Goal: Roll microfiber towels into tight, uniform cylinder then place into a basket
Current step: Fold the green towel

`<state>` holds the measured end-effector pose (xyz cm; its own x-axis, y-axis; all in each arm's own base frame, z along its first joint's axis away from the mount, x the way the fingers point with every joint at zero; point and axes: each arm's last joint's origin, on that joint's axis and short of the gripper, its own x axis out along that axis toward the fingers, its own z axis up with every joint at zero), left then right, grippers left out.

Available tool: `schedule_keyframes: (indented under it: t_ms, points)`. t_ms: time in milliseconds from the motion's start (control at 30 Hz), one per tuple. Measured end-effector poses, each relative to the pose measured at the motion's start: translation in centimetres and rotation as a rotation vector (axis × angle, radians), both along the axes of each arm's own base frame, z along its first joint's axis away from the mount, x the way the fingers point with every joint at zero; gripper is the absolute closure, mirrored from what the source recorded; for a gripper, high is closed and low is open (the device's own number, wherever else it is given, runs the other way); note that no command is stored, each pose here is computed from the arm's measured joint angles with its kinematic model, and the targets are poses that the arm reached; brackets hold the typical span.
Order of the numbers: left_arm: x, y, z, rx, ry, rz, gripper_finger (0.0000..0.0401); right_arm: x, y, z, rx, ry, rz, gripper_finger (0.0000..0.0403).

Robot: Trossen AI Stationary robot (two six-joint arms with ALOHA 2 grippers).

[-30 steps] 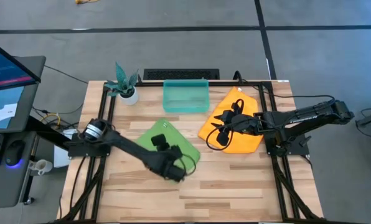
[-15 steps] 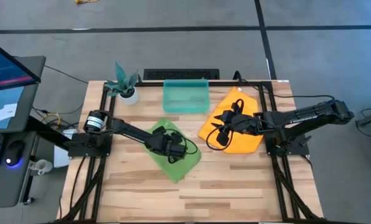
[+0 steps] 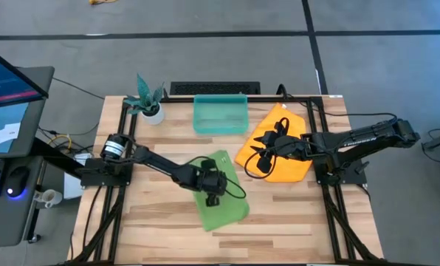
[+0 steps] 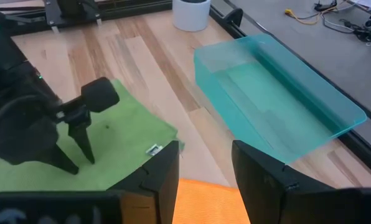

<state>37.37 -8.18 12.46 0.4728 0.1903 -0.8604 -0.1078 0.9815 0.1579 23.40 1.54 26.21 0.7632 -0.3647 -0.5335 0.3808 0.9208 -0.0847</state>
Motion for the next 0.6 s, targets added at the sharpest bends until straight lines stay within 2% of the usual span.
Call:
schedule_keyframes:
  t_ms: [167,367,500,600]
  points:
    - [-0.2,-0.3,0.4,0.034,0.067,-0.034,0.0283,0.0,0.1,0.0,0.001,0.002,0.007,0.0232]
    - [-1.3,-0.8,1.6,0.055,0.239,0.068,0.0283,-0.1,0.8,0.0,0.002,0.004,0.036,0.0232]
    - [-1.8,-2.5,2.1,0.139,0.241,0.058,0.0283,-0.1,0.9,0.0,0.001,0.005,0.04,0.0232]
    - [-2.2,-3.5,2.6,0.156,0.253,0.058,0.0282,-0.1,0.8,0.0,0.001,0.005,0.038,0.0232]
